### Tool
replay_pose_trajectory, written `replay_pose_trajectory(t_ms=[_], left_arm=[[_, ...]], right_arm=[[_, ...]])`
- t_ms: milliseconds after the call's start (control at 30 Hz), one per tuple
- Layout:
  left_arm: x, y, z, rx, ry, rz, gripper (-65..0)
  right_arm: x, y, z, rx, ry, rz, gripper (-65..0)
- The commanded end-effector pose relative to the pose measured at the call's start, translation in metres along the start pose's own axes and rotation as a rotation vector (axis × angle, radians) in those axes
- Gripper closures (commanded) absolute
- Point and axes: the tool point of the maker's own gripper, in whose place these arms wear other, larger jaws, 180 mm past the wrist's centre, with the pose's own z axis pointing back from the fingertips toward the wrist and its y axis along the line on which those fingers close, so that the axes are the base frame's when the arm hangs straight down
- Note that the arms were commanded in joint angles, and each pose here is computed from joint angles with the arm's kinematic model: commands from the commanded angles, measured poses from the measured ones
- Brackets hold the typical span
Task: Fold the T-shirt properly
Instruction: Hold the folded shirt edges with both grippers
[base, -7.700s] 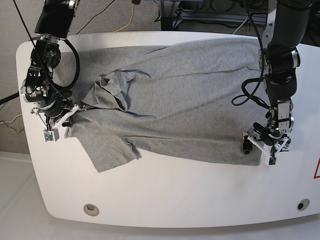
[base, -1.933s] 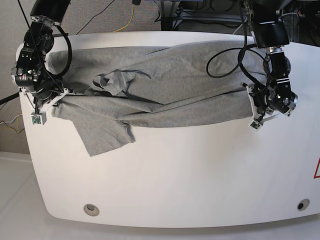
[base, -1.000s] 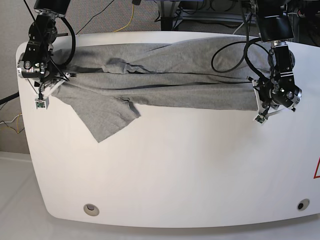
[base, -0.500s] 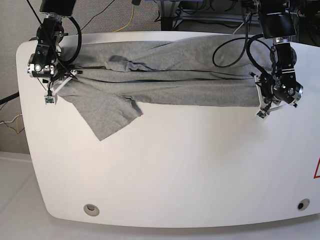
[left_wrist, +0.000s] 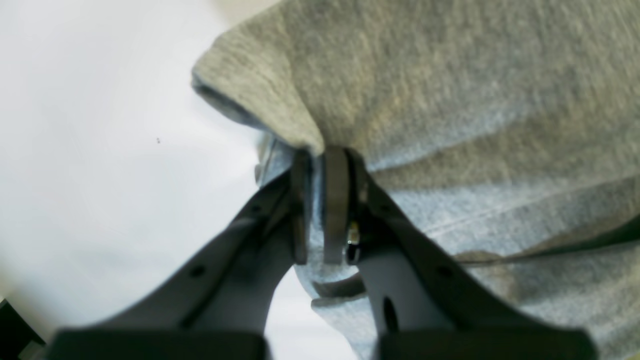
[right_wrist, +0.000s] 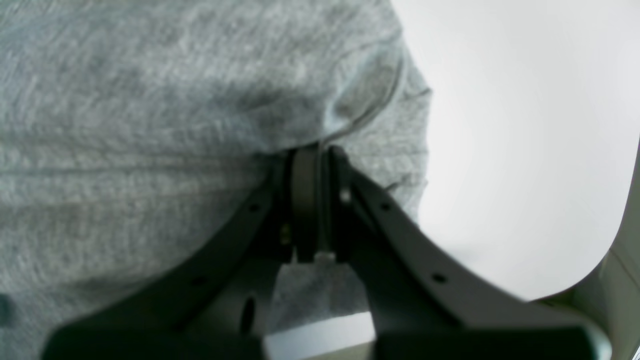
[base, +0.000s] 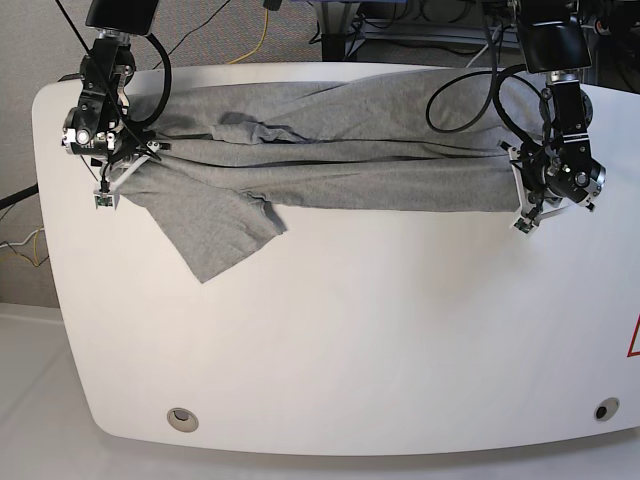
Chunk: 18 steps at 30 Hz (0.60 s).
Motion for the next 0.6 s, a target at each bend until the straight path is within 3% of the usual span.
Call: replay_pose_trajectory(t_ms=[0, 567], left_arm=[[0.0028, 0.0068, 0.0049, 0.021, -0.005, -0.002, -2.9], [0.0025, 0.0058, 0.0046, 0.019, -0.004, -0.002, -2.9]], right_arm=[[0.0061, -0.0028, 0.0025, -0.003, -0.018, -0.001, -4.0], [0.0029, -0.0034, 0.0023, -0.004, -0.012, 0.000, -4.0]])
